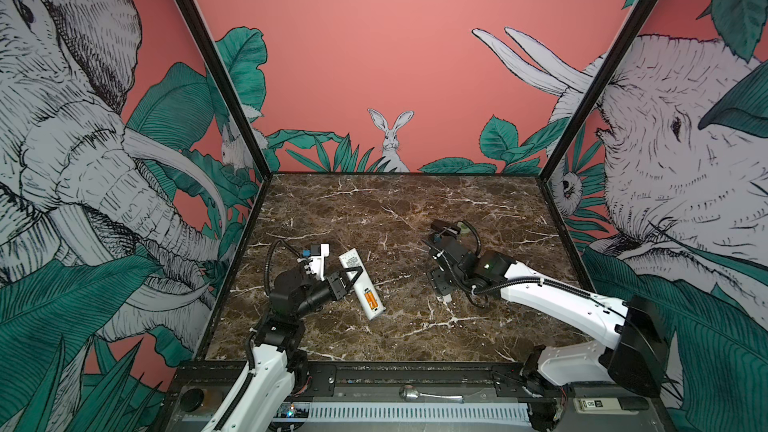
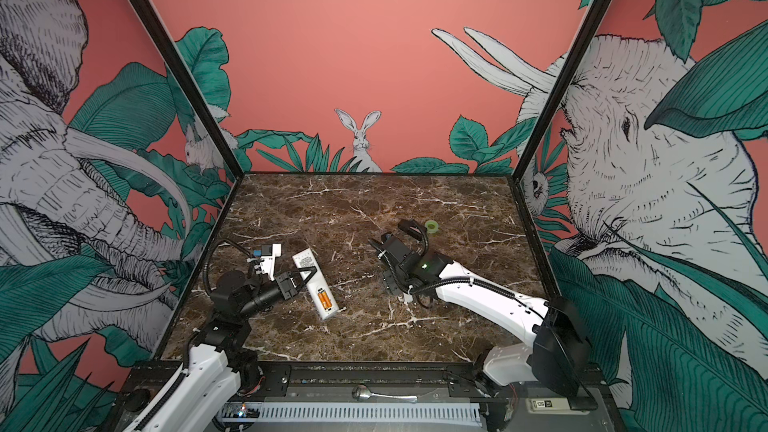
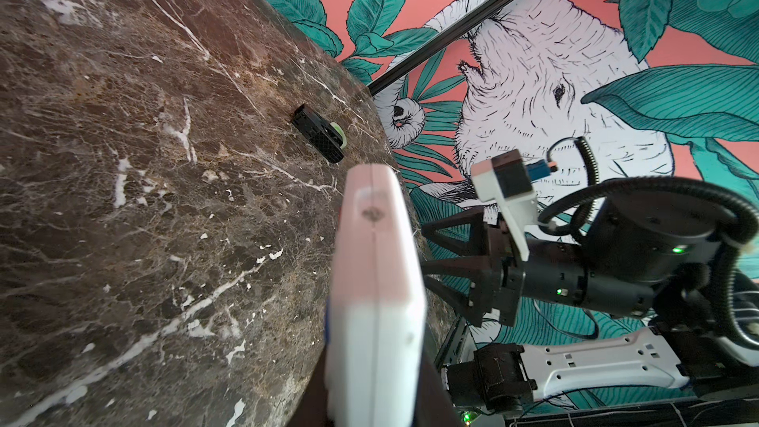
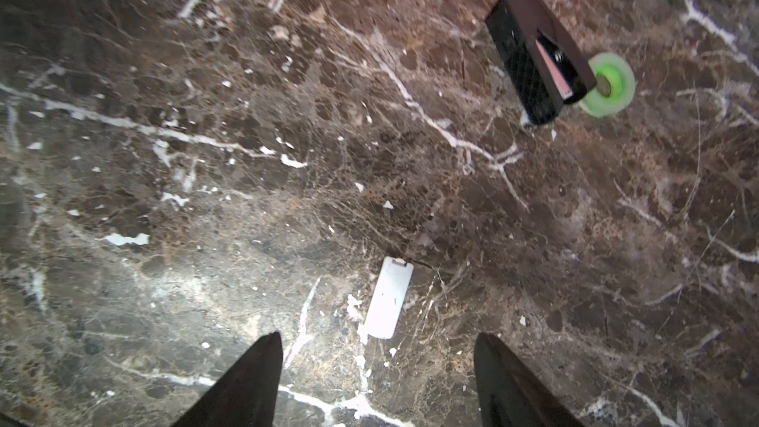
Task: Load the batteries into the remote control
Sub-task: 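Open the right gripper and move it toward the white battery cover, then lower the right gripper and close it on the white battery cover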
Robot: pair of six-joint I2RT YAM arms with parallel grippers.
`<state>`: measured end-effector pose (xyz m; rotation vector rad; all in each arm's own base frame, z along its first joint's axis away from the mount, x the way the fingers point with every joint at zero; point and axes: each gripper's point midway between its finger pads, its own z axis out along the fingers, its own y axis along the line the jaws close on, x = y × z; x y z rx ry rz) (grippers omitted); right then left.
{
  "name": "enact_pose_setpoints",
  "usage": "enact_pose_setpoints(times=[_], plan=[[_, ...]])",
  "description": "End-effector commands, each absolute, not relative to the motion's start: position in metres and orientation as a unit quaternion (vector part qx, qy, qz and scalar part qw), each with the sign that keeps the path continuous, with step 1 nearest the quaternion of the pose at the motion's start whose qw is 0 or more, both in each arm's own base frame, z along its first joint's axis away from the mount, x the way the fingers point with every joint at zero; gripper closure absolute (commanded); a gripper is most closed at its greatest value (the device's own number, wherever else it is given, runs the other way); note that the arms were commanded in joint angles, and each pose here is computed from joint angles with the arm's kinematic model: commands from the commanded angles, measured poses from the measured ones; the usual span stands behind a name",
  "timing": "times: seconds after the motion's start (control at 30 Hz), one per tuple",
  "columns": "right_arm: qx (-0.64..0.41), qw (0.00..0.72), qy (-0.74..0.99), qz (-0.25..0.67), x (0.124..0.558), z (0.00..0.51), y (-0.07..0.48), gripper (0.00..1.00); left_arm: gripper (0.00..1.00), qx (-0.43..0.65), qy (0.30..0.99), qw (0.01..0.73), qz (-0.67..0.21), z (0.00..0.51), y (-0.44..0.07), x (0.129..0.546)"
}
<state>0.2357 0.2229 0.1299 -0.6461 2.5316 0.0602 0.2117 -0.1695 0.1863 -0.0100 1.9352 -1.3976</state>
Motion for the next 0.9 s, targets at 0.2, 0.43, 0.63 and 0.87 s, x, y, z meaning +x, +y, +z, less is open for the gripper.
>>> enact_pose_setpoints(times=[0.2, 0.43, 0.63, 0.87], plan=[[-0.216, 0.213, 0.953, -0.001, 0.232, 0.087, 0.206, 0.22, 1.0, 0.026, 0.729, 0.402, -0.554, 0.213, -0.172, 0.213], [-0.208, 0.203, 0.957, -0.002, 0.24, 0.07, 0.205, 0.23, 1.0, 0.027, 0.732, 0.401, -0.551, 0.208, -0.171, 0.21], [-0.201, 0.193, 0.96, 0.01, 0.243, 0.055, 0.209, 0.27, 1.0, 0.035, 0.732, 0.401, -0.55, 0.208, -0.172, 0.209], [-0.201, 0.179, 0.963, 0.012, 0.247, 0.041, 0.214, 0.32, 1.0, 0.036, 0.731, 0.401, -0.552, 0.207, -0.173, 0.208]])
